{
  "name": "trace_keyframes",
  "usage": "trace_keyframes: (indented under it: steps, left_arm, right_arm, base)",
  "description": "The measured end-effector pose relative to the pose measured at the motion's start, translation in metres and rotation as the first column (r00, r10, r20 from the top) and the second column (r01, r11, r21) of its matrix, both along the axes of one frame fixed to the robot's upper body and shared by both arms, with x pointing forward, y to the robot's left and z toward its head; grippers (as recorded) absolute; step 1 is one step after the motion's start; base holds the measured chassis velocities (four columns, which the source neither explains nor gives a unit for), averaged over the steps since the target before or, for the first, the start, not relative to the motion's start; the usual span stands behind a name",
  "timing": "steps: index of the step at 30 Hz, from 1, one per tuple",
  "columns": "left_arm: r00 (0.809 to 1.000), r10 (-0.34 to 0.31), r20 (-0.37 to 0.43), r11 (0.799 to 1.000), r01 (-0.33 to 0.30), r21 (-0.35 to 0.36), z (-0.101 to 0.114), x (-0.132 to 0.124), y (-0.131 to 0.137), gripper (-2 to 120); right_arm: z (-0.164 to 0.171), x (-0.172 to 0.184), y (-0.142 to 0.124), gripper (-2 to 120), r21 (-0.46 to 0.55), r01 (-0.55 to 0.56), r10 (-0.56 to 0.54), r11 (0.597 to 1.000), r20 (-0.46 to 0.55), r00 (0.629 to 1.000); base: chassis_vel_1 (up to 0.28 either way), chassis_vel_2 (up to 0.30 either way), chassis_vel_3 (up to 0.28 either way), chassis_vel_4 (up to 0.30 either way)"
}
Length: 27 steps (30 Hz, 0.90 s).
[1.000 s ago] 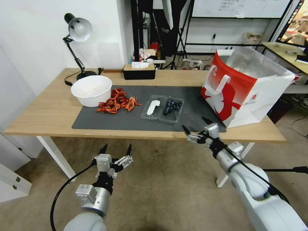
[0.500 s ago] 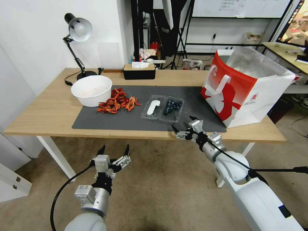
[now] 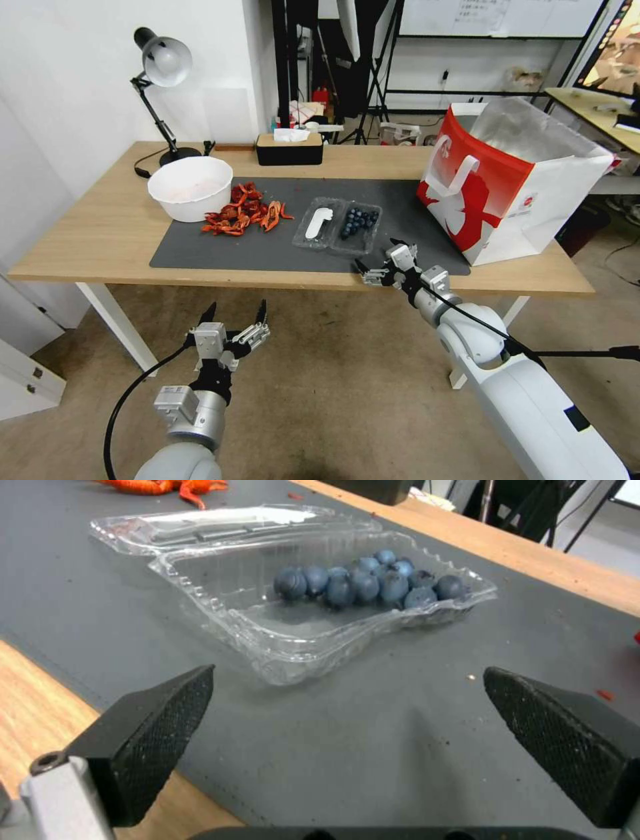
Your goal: Close the takeout container lid, then place the container into the takeout bag.
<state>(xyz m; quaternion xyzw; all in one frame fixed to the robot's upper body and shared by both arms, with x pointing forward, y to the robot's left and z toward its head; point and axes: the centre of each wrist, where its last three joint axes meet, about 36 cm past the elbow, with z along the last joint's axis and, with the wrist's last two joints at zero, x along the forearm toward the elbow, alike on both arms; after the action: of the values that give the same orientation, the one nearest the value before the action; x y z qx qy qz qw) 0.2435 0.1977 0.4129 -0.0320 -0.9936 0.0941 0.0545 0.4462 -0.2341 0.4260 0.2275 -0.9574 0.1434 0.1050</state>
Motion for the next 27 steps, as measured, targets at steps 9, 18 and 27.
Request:
trace_keyframes:
  steps: [9,18,27]
  left_arm:
    - [1.000,0.001,-0.004,1.000,-0.001,-0.003,-0.002,0.000,-0.001,100]
    - [1.000,0.000,-0.004,1.000,0.000,-0.004,-0.003,0.000,-0.002,100]
    - [1.000,0.000,-0.004,1.000,0.000,-0.006,-0.003,-0.001,-0.003,100]
  right_arm:
    - [-0.003,0.007,-0.001,100,0.006,0.004,-0.004,1.000,-0.008,1.000]
    - [0.000,0.011,-0.003,100,0.016,0.005,-0.005,1.000,-0.001,1.000]
    - [0.000,0.015,-0.006,100,0.015,0.012,-0.012,1.000,0.000,1.000]
  base:
    - [0.000,0.000,0.000,0.000]
    - [0.000,0.000,0.000,0.000]
    - [0.000,0.000,0.000,0.000]
